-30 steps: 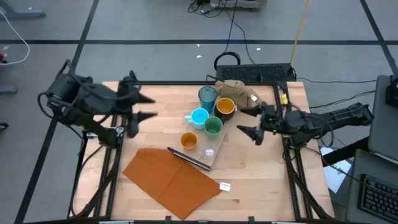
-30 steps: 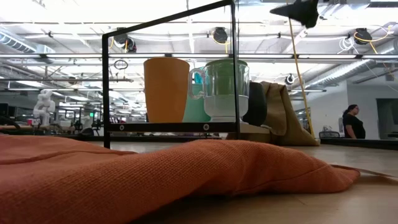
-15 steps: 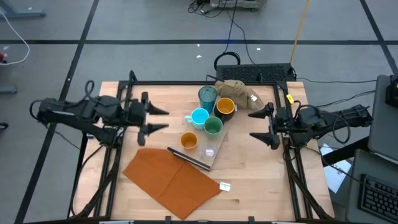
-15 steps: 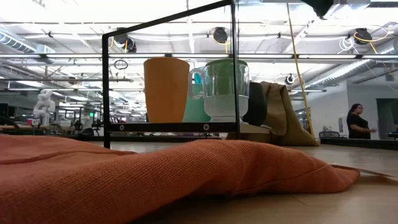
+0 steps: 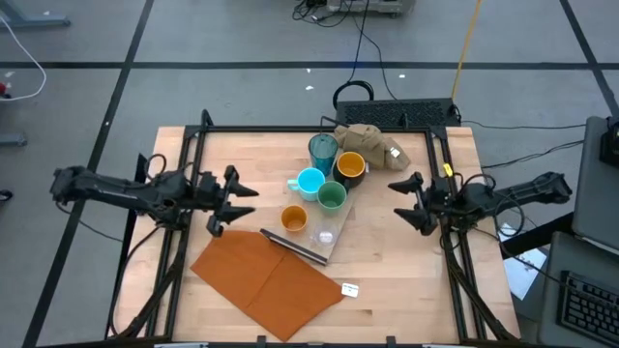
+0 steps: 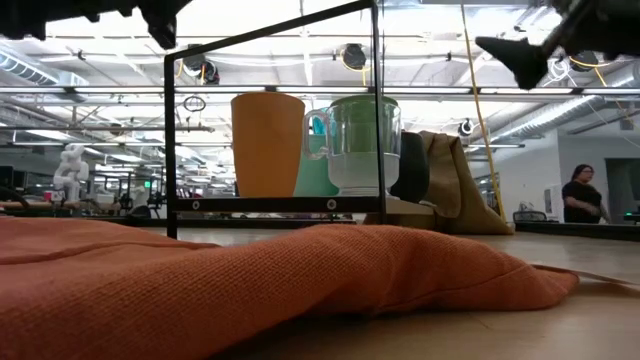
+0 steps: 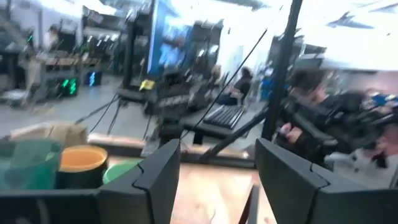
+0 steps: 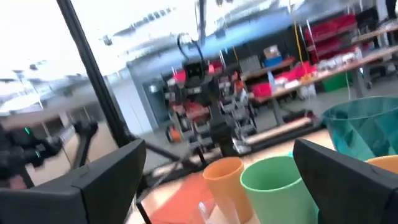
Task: Stack small to large cups/mugs on shelf
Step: Return to Home Position
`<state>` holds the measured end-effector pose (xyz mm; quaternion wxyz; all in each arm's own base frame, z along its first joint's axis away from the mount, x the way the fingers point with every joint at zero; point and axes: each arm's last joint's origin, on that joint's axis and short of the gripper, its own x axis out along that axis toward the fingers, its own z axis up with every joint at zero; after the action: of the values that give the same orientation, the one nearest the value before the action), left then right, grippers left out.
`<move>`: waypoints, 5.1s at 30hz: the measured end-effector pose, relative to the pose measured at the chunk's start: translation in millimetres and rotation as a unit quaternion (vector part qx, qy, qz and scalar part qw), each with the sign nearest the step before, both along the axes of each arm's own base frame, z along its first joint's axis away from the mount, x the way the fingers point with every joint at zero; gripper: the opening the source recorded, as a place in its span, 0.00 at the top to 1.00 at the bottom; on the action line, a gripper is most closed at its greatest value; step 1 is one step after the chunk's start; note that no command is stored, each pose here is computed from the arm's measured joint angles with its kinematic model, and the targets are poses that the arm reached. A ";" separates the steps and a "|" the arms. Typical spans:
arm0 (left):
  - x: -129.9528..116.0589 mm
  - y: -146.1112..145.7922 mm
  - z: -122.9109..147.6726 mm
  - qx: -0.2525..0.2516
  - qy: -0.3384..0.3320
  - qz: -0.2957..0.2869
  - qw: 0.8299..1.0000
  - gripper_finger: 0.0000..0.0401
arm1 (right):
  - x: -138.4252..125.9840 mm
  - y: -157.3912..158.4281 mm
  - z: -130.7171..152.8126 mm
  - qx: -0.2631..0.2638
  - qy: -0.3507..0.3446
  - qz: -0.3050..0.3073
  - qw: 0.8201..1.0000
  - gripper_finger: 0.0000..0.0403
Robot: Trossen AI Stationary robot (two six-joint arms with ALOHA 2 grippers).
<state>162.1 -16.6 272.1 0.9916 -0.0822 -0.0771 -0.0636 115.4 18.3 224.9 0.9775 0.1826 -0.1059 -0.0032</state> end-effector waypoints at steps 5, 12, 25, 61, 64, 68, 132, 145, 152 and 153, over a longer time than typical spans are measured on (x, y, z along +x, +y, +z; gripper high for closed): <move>-1.8 6.4 -16.6 -0.012 -0.010 -0.007 1.000 0.48 | -10.8 -4.8 -20.1 0.041 -0.069 -0.036 0.996 0.01; -2.2 11.8 -25.0 -0.120 0.012 -0.006 0.993 0.48 | -14.9 -5.7 -16.7 0.076 -0.096 -0.026 0.992 0.01; 6.7 14.6 -47.3 -0.052 0.101 0.071 0.991 0.48 | -9.8 -4.9 -31.8 0.007 -0.012 -0.041 0.999 0.01; -14.2 16.5 -120.7 0.176 0.099 -0.034 0.979 0.48 | -6.0 1.2 -62.3 -0.199 0.135 0.048 0.969 0.01; -14.3 17.1 -120.2 0.186 0.094 -0.039 0.977 0.48 | -5.8 -0.8 -58.7 -0.221 0.120 0.023 0.968 0.01; -14.3 17.6 -120.4 0.165 0.099 -0.038 0.981 0.48 | -5.6 -1.5 -58.6 -0.207 0.121 0.022 0.971 0.01; -75.9 13.5 -62.0 0.024 -0.154 -0.026 0.987 0.48 | -19.1 -12.0 -52.4 -0.106 0.080 -0.012 0.991 0.01; -65.6 13.7 -99.3 0.011 0.046 -0.030 0.998 0.48 | -19.1 -11.8 -54.3 -0.107 0.090 -0.010 0.990 0.01; -65.5 13.9 -101.0 0.011 0.055 -0.027 0.998 0.48 | -19.1 -11.6 -54.6 -0.107 0.091 -0.009 0.990 0.01; -65.4 13.9 -101.0 0.010 0.056 -0.026 0.998 0.48 | -19.1 -11.6 -54.6 -0.107 0.091 -0.009 0.990 0.01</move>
<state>96.6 -2.6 171.1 0.9932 -0.0773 -0.0188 -0.0851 96.4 6.7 170.3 0.9969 0.0747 -0.0177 -0.0169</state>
